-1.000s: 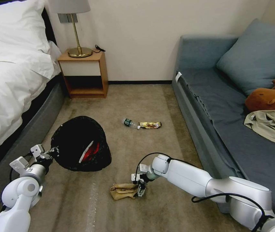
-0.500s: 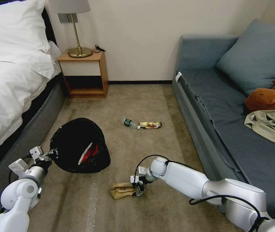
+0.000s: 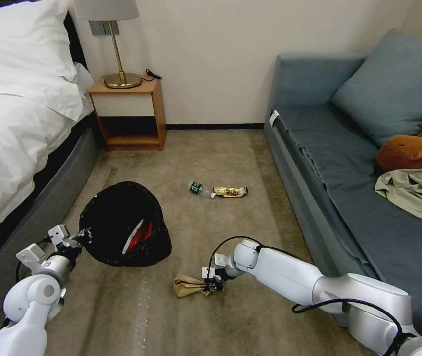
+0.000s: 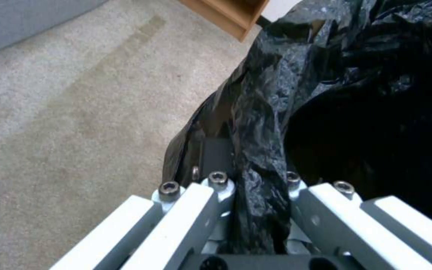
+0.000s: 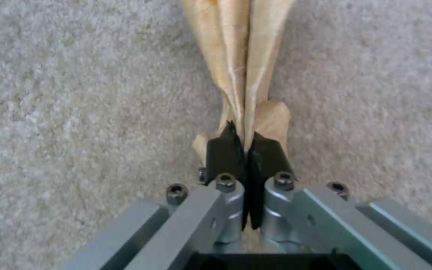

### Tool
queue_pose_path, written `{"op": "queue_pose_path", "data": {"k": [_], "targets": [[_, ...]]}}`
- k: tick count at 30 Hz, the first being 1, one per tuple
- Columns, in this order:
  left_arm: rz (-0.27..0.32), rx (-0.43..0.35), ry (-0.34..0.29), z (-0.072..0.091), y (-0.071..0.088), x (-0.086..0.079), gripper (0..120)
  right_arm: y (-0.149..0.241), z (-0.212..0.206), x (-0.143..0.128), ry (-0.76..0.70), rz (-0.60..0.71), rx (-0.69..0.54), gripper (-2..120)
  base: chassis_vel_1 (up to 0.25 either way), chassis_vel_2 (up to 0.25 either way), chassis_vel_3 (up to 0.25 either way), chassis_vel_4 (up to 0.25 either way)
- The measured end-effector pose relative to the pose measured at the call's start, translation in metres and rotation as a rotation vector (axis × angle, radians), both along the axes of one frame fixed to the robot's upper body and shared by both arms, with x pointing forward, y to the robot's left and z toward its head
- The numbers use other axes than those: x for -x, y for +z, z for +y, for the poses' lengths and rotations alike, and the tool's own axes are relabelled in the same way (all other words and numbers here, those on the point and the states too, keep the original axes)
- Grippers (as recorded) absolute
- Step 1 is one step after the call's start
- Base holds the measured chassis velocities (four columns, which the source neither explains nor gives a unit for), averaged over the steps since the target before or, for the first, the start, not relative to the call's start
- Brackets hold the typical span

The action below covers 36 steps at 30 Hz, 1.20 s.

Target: Pick up the trash bin, then pick up the garbage on the floor and place it into the trash bin.

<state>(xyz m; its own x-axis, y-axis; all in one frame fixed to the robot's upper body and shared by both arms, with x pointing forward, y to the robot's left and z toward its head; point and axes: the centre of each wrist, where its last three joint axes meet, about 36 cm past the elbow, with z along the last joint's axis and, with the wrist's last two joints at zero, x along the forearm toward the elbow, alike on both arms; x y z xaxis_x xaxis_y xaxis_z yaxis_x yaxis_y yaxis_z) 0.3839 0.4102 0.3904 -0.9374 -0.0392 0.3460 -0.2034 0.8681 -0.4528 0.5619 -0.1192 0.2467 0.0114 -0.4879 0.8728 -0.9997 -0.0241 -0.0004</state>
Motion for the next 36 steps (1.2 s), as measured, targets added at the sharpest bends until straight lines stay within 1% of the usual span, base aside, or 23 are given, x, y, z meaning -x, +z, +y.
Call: {"op": "queue_pose_path", "data": {"k": [3,5,6,8,9,12,13,15,16,18,19,21,24,26,27,30,31,33,34,36], "targets": [[-0.001,0.0,-0.002,-0.001,0.0,0.0,3,0.004,-0.005,-0.002,-0.011,-0.008,-0.003,0,0.0,0.0,0.0,0.0],[0.0,-0.002,-0.005,-0.003,0.0,-0.001,3,0.017,-0.017,-0.009,-0.033,-0.033,-0.01,0,0.0,0.0,0.0,0.0],[0.0,-0.002,-0.005,-0.003,0.0,-0.001,3,0.017,-0.017,-0.009,-0.033,-0.033,-0.01,0,0.0,0.0,0.0,0.0],[0.002,-0.006,-0.009,-0.004,-0.001,-0.001,3,0.031,-0.033,-0.018,-0.061,-0.057,-0.011,0,0.0,0.0,0.0,0.0],[0.002,-0.006,-0.009,-0.004,-0.001,-0.001,3,0.031,-0.033,-0.018,-0.061,-0.057,-0.011,0,0.0,0.0,0.0,0.0],[0.003,-0.009,-0.013,-0.006,-0.001,-0.002,3,0.054,-0.067,-0.034,-0.121,-0.104,-0.002,0,0.0,0.0,0.0,0.0],[0.003,-0.009,-0.013,-0.006,-0.001,-0.002,3,0.054,-0.067,-0.034,-0.121,-0.104,-0.002,0,0.0,0.0,0.0,0.0],[0.002,-0.013,-0.015,-0.007,0.0,-0.003,3,0.074,-0.098,-0.044,-0.176,-0.147,0.011,0,0.0,0.0,0.0,0.0],[0.002,-0.013,-0.015,-0.007,0.0,-0.003,3,0.074,-0.098,-0.044,-0.176,-0.147,0.011,0,0.0,0.0,0.0,0.0],[0.001,-0.016,-0.018,-0.007,0.001,-0.004,3,0.09,-0.117,-0.05,-0.222,-0.189,0.01,0,0.0,0.0,0.0,0.0],[0.001,-0.016,-0.018,-0.007,0.001,-0.004,3,0.09,-0.117,-0.05,-0.222,-0.189,0.01,0,0.0,0.0,0.0,0.0],[0.004,-0.021,-0.021,-0.008,0.0,-0.004,3,0.111,-0.135,-0.057,-0.293,-0.252,-0.006,0,0.0,0.0,0.0,0.0],[0.01,-0.024,-0.025,-0.01,-0.002,-0.005,3,0.122,-0.141,-0.06,-0.33,-0.291,-0.021,0,0.0,0.0,0.0,0.0],[0.02,-0.027,-0.034,-0.014,-0.006,-0.005,3,0.141,-0.145,-0.064,-0.389,-0.353,-0.057,0,0.0,0.0,0.0,0.0],[0.02,-0.027,-0.034,-0.014,-0.006,-0.005,3,0.141,-0.145,-0.064,-0.389,-0.353,-0.057,0,0.0,0.0,0.0,0.0],[0.043,-0.031,-0.052,-0.021,-0.016,-0.004,3,0.172,-0.145,-0.074,-0.425,-0.421,-0.142,0,0.0,0.0,0.0,0.0],[0.043,-0.031,-0.052,-0.021,-0.016,-0.004,3,0.172,-0.145,-0.074,-0.425,-0.421,-0.142,0,0.0,0.0,0.0,0.0],[0.056,-0.029,-0.058,-0.025,-0.023,-0.004,3,0.199,-0.139,-0.079,-0.425,-0.463,-0.208,0,0.0,0.0,0.0,0.0],[0.056,-0.029,-0.058,-0.025,-0.023,-0.004,3,0.199,-0.139,-0.079,-0.425,-0.463,-0.208,0,0.0,0.0,0.0,0.0],[0.065,-0.02,-0.061,-0.029,-0.028,-0.004,3,0.233,-0.13,-0.083,-0.406,-0.505,-0.296,0,0.0,0.0,0.0,0.0]]}}
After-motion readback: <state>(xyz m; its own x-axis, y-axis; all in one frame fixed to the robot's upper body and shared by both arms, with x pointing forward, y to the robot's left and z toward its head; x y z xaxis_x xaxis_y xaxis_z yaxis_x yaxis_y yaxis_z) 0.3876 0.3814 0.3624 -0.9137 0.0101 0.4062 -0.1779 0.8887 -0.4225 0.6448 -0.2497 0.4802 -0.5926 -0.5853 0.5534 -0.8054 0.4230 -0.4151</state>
